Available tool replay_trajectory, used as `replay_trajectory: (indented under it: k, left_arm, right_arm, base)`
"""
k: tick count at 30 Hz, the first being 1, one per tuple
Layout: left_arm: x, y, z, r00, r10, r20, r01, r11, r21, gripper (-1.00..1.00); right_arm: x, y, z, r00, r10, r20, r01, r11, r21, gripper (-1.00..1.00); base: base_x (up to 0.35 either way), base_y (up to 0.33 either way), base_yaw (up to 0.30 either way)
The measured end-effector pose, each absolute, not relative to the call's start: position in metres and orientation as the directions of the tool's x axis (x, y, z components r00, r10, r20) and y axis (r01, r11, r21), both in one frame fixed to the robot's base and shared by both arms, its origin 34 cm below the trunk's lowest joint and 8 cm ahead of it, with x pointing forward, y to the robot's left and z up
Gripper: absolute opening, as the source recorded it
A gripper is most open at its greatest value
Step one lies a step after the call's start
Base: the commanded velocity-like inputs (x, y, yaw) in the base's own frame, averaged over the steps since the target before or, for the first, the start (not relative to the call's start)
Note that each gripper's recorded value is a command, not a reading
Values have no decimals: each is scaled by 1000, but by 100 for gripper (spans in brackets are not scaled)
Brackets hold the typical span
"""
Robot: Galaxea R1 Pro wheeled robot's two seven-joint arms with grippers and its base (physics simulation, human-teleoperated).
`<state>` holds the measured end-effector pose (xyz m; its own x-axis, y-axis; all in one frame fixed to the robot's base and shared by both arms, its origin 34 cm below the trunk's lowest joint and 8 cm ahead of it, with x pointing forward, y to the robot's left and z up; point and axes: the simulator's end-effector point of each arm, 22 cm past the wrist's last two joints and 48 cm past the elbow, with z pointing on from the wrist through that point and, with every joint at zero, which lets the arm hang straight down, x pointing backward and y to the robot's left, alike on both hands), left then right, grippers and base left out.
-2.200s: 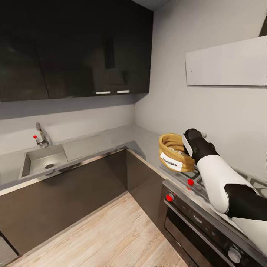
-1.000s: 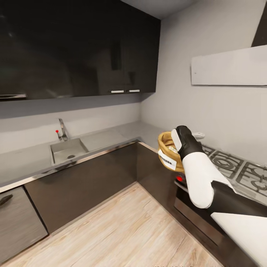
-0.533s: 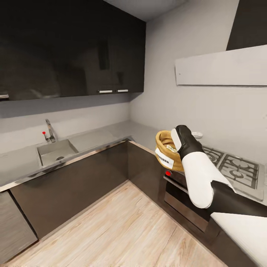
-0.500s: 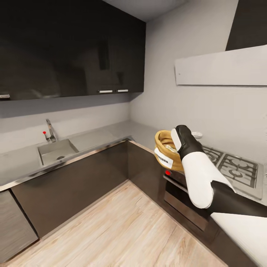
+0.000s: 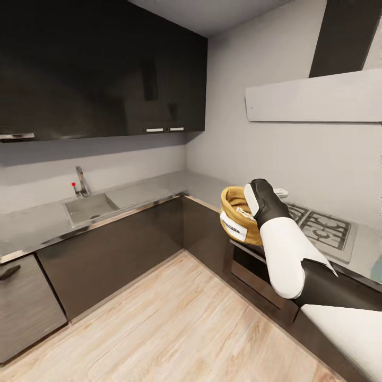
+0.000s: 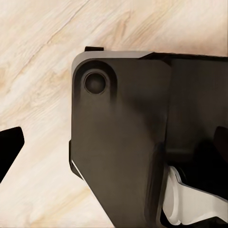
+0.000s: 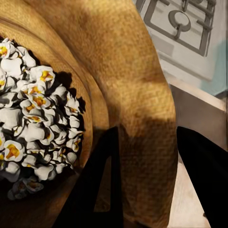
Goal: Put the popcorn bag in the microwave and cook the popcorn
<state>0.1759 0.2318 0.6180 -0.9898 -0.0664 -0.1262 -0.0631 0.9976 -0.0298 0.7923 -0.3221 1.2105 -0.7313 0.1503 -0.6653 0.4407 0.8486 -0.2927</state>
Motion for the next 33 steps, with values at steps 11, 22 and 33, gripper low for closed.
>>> replay_trajectory:
  k: [11,22,33]
  left_arm:
    - [177,232,618,-989,-67,-128,-64,998,-30,100]
    - [177,233,618,-989,-70,-128,-67,997,-29,100]
    - [177,233,618,-989,-70,-129,-67,997,-28,100]
  right_arm:
    - [792,-322,1209,-733,148,-664,439,849,-295,-100]
    - [792,-323,1209,-734,148,-663,439,848,-297,-100]
    - [790,-324,1204,-739,149,-658,438,847,-301,-100]
  base:
    - [-245,41,0]
    - [-278,196,0]
    - [-287,197,0]
